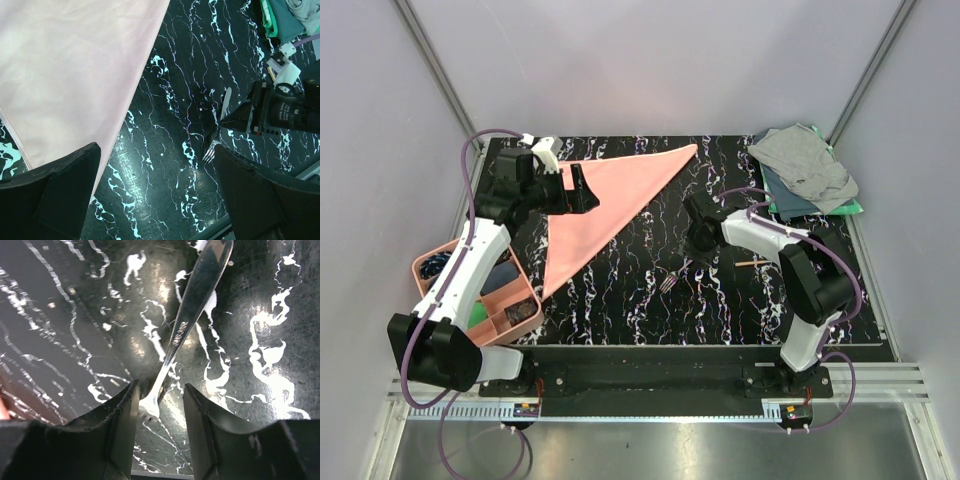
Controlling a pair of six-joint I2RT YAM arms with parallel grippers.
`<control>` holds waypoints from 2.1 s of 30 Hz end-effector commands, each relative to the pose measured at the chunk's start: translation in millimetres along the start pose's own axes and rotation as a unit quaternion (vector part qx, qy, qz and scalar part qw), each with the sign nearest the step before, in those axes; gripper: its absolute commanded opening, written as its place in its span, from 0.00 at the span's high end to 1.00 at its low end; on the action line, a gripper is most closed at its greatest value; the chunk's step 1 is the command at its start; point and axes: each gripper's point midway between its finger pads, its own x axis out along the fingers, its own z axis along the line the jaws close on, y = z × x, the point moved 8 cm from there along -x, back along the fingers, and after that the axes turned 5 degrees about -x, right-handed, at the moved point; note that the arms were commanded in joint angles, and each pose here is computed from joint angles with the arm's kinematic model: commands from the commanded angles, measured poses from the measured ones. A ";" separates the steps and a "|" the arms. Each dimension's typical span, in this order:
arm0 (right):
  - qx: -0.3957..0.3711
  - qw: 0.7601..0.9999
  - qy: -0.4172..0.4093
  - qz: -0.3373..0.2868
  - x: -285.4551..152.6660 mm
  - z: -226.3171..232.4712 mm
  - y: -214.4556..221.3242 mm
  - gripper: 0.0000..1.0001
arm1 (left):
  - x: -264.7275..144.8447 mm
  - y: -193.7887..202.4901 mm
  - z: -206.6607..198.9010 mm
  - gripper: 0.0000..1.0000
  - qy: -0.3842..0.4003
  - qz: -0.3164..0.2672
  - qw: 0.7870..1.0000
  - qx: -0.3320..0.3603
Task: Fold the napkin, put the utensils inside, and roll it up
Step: Grab a utensil with the right arm, then place the utensil onto the napkin
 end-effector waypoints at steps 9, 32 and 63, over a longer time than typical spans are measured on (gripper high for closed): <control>0.006 1.000 -0.002 0.004 26.2 13.7 -4.2 0.66 | 5.7 -4.2 -6.3 0.01 0.033 -0.004 0.999 -0.003; -0.031 0.981 -0.175 -0.079 24.3 162.4 -65.6 1.00 | 12.9 -2.8 -3.3 0.01 0.030 0.009 0.999 -0.010; 0.094 0.961 -0.225 -0.131 91.2 240.5 -98.1 1.00 | 13.8 -1.3 -4.2 0.01 0.035 0.016 0.999 -0.014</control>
